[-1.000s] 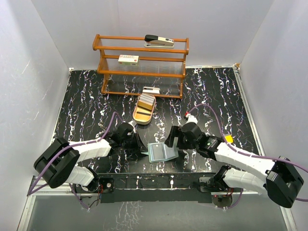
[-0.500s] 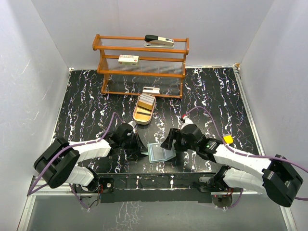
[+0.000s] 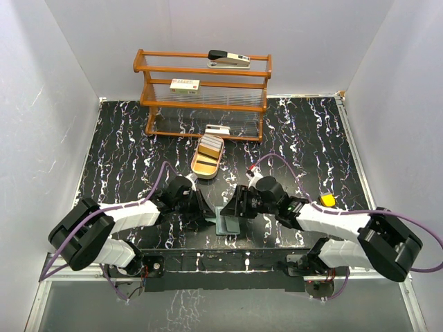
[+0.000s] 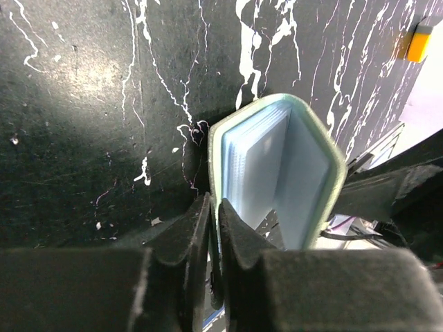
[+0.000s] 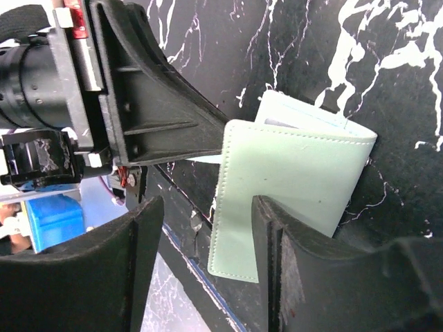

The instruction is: Put the credit cards into the card holder

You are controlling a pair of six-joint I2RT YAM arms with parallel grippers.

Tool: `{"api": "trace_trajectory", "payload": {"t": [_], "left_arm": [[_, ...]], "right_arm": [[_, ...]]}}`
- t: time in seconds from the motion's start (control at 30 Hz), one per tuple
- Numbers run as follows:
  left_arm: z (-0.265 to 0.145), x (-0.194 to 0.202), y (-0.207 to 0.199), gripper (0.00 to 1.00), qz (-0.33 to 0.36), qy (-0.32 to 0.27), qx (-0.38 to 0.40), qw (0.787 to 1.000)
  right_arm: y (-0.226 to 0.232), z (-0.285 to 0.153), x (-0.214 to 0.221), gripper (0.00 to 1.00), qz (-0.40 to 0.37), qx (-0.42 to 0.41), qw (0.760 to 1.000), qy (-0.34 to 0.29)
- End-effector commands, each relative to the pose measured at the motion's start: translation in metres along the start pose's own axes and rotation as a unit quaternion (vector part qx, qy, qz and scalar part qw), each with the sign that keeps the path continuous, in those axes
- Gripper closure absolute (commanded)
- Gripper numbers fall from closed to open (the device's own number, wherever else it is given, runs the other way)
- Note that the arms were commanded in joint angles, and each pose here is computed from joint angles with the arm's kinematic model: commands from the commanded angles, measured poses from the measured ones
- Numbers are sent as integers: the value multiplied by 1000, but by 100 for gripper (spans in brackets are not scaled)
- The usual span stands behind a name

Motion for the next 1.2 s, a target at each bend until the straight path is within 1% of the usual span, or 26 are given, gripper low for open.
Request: {"api": "trace_trajectory", "payload": {"t": [0.0, 0.07, 0.13, 0.23, 0.33, 0.53, 0.63, 0.8, 0.97, 1.03, 1.1, 1.17], "left_arm": [[-8, -1, -17, 87, 12, 1, 29, 1000], [-11, -2, -20, 86, 13, -2, 33, 999], [-14, -2, -22, 85, 10, -8, 36, 999], [-20, -3, -26, 80, 9, -15, 43, 999], [-25, -2, -28, 76, 6, -18, 51, 999], [-25, 1, -31, 74, -1, -8, 70, 997], [-23, 1, -26, 73, 5, -5, 49, 999], [-34, -11, -19, 71, 28, -41, -25, 998], [-54, -27, -11, 71, 27, -80, -77, 993], [-59, -28, -4, 73, 29, -88, -101, 991], [-60, -26, 3, 76, 29, -84, -116, 989], [-56, -21, 5, 84, 28, -71, -108, 991]], "right_arm": [[8, 8, -1, 55, -10, -27, 1000, 6], [1, 11, 1, 65, -10, -5, 1000, 8], [-10, 13, 4, 70, -16, 26, 999, 10], [-24, 17, 8, 72, -23, 78, 996, 22], [-32, 21, 13, 72, -43, 112, 992, 38], [-36, 29, 17, 76, -69, 156, 984, 47], [-38, 31, 18, 79, -80, 177, 980, 47], [-25, 32, 14, 79, -95, 185, 977, 40], [-23, 36, 15, 79, -94, 189, 977, 43], [-25, 38, 18, 79, -92, 193, 976, 49], [-26, 40, 20, 79, -91, 193, 976, 51], [-25, 42, 21, 79, -90, 192, 976, 50]]}}
Point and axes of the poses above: each gripper's point midway between its finger pads, its own z axis out along the fingers, its own y axis along the line the jaws close on, x = y × z, the point moved 6 cm from there along -z, back along the fingers, and after that the axes turned 3 degrees about -z, right-handed, at the moved point
